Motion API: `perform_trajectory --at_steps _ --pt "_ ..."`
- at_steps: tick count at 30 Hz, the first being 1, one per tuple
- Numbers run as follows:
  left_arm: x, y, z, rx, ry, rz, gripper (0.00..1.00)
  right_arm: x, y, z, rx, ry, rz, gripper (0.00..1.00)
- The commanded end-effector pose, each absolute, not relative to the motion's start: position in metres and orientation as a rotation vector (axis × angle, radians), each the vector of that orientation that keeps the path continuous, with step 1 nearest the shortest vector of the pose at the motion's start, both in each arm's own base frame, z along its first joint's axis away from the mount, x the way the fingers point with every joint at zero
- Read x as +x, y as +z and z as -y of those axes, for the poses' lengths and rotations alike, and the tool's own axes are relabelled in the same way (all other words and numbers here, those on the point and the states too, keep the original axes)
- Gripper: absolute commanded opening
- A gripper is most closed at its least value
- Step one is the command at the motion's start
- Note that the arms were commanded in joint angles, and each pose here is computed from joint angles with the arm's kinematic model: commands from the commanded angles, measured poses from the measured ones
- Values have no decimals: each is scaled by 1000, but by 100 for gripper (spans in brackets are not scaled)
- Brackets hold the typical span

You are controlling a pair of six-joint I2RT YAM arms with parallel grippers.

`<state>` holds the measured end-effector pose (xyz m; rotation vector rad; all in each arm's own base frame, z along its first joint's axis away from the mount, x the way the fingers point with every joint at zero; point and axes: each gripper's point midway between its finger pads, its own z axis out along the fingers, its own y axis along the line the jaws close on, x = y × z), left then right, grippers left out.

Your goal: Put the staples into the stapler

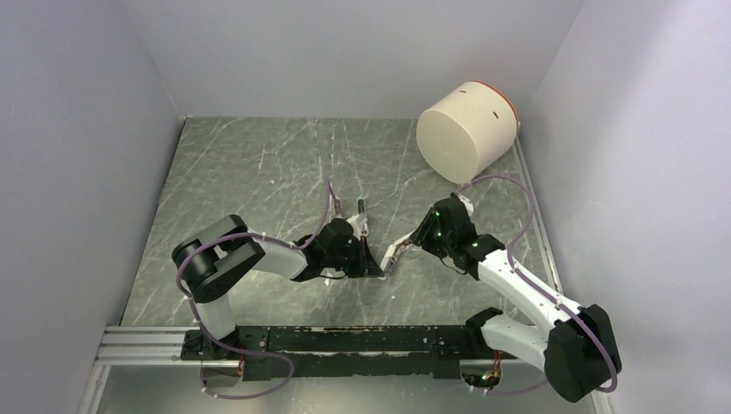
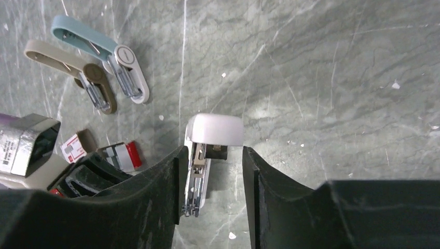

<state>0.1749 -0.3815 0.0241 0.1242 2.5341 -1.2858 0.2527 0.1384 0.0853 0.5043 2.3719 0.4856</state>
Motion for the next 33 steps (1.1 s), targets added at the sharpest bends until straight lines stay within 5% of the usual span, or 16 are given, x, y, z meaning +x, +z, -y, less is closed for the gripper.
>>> perform_trajectory --at_steps 1,7,13,33 --pt "177 27 388 97 -1288 -2538 5 246 82 -149 463 560 -2393 48" --pt "179 27 387 93 -1284 -2521 5 246 78 -158 428 612 -2393 65" --pt "177 23 387 89 -1289 -2528 5 243 69 -171 406 653 -2417 69" --pt "174 25 386 59 -1353 -2538 9 238 35 -201 399 463 -2518 58"
